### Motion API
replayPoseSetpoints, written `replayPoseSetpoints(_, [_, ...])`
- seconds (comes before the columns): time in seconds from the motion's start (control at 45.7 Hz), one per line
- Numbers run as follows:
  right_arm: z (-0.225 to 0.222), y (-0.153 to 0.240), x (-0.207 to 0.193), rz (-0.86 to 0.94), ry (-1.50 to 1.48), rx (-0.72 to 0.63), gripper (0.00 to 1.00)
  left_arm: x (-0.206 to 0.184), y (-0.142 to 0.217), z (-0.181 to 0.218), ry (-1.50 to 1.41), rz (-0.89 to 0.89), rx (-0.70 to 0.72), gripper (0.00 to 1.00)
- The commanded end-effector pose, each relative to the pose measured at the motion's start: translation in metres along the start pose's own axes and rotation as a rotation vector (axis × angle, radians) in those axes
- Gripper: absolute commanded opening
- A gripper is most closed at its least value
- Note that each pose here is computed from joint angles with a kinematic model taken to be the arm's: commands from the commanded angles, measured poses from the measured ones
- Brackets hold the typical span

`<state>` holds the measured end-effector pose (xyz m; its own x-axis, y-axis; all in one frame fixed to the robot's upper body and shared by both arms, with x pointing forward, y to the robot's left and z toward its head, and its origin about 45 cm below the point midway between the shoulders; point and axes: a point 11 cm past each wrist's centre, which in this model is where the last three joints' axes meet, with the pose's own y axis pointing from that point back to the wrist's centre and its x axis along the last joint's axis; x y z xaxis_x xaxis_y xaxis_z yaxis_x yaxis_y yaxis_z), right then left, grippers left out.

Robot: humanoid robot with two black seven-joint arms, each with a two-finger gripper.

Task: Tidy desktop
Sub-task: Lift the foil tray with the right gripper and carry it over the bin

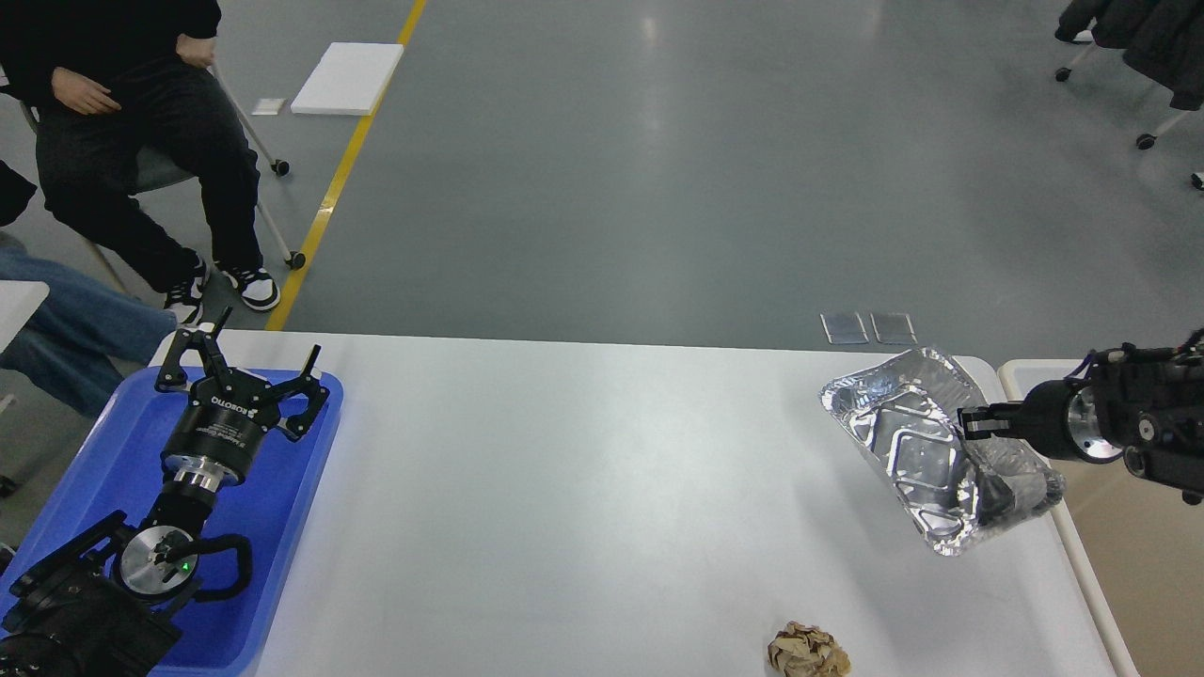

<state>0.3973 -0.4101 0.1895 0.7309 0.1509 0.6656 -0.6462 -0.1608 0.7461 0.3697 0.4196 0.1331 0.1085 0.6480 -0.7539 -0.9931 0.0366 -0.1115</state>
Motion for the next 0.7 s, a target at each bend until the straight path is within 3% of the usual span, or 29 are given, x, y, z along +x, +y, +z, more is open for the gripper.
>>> replayPoseSetpoints(0.0, [-0.003,0.044,0.045,0.034,0.033,0.009,0.00,0.000,0.000,0.000,0.000,0.000,0.000,0.99])
replayPoseSetpoints(0.394, [-0.029,0.125,0.088,-0.198,0.039,-0.002,0.00,0.000,0.000,0.000,0.000,0.000,0.000,0.99])
replayPoseSetpoints(0.679, [-0.058,0.187,0.151,-0.174,-0.036,0.040,0.00,0.000,0.000,0.000,0.000,0.000,0.000,0.99])
